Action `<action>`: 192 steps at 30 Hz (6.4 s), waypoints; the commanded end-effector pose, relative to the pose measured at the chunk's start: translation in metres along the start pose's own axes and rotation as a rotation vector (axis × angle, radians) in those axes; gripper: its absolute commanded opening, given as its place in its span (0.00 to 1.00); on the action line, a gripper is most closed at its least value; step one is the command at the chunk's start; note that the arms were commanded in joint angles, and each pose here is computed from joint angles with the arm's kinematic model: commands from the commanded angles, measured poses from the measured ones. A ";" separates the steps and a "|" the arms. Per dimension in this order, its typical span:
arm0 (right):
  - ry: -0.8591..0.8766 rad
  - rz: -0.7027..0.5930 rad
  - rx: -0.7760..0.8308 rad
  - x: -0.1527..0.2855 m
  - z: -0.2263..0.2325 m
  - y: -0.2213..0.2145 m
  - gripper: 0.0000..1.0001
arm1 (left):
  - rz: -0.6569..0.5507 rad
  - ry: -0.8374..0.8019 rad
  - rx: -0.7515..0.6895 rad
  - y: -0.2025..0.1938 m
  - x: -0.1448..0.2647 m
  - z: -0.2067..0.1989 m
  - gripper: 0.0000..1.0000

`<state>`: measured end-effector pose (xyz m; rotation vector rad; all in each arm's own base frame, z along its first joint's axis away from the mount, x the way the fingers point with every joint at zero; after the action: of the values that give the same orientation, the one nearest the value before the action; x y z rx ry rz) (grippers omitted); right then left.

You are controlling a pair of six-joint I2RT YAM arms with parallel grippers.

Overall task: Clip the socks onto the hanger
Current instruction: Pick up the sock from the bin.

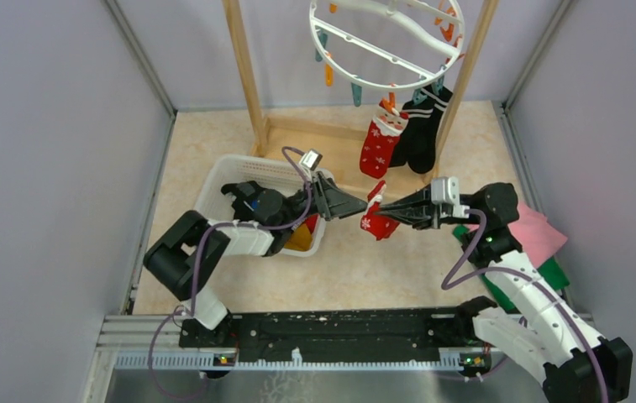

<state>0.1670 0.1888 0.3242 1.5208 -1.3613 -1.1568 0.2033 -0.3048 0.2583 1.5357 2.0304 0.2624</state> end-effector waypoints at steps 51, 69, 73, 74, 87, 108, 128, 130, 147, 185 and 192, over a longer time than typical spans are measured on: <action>-0.261 0.058 -0.237 0.014 -0.015 -0.022 0.09 | 0.248 -0.159 -0.816 0.031 0.003 -0.093 0.00; -0.289 0.050 -0.256 0.017 -0.013 -0.025 0.13 | 0.210 -0.179 -0.718 0.034 -0.009 -0.077 0.00; -0.267 0.076 -0.263 0.015 -0.015 -0.028 0.27 | 0.201 -0.178 -0.727 0.032 -0.008 -0.071 0.00; -0.265 0.079 -0.267 0.015 -0.016 -0.029 0.31 | 0.195 -0.174 -0.731 0.033 -0.008 -0.070 0.00; -0.261 0.067 -0.275 0.012 -0.019 -0.028 0.58 | 0.253 -0.140 -0.750 0.036 -0.008 -0.065 0.00; -0.262 0.121 -0.316 0.015 -0.016 -0.036 0.99 | 0.245 -0.143 -0.750 0.042 0.000 -0.083 0.00; -0.178 0.032 -0.298 -0.012 -0.034 -0.010 0.83 | 0.280 -0.163 -0.750 0.043 -0.003 -0.089 0.00; -0.163 0.032 -0.297 -0.014 -0.034 -0.011 0.72 | 0.276 -0.163 -0.750 0.044 -0.003 -0.089 0.00; -0.102 0.063 -0.181 -0.007 -0.016 -0.007 0.00 | 0.058 0.058 -0.861 0.073 0.033 -0.095 0.44; -0.133 0.004 -0.275 -0.009 -0.016 -0.002 0.00 | -0.016 -0.090 -1.088 0.040 0.010 -0.082 0.02; -0.032 0.041 -0.166 -0.005 0.000 -0.003 0.60 | 0.122 -0.068 -1.171 0.033 0.015 -0.074 0.00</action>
<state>0.1818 0.1968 0.3171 1.2340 -1.2262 -1.3652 0.1935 -0.2684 0.3118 0.9118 1.4048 1.1259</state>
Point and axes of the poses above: each gripper's point midway between its finger pads, its own x axis back along the fingers, its own z axis along the line the jaws close on, y = z × x, the point moved 5 cm from there along x, back along the fingers, and after that the axes turned 4 degrees about -x, right-handed, at the moved point
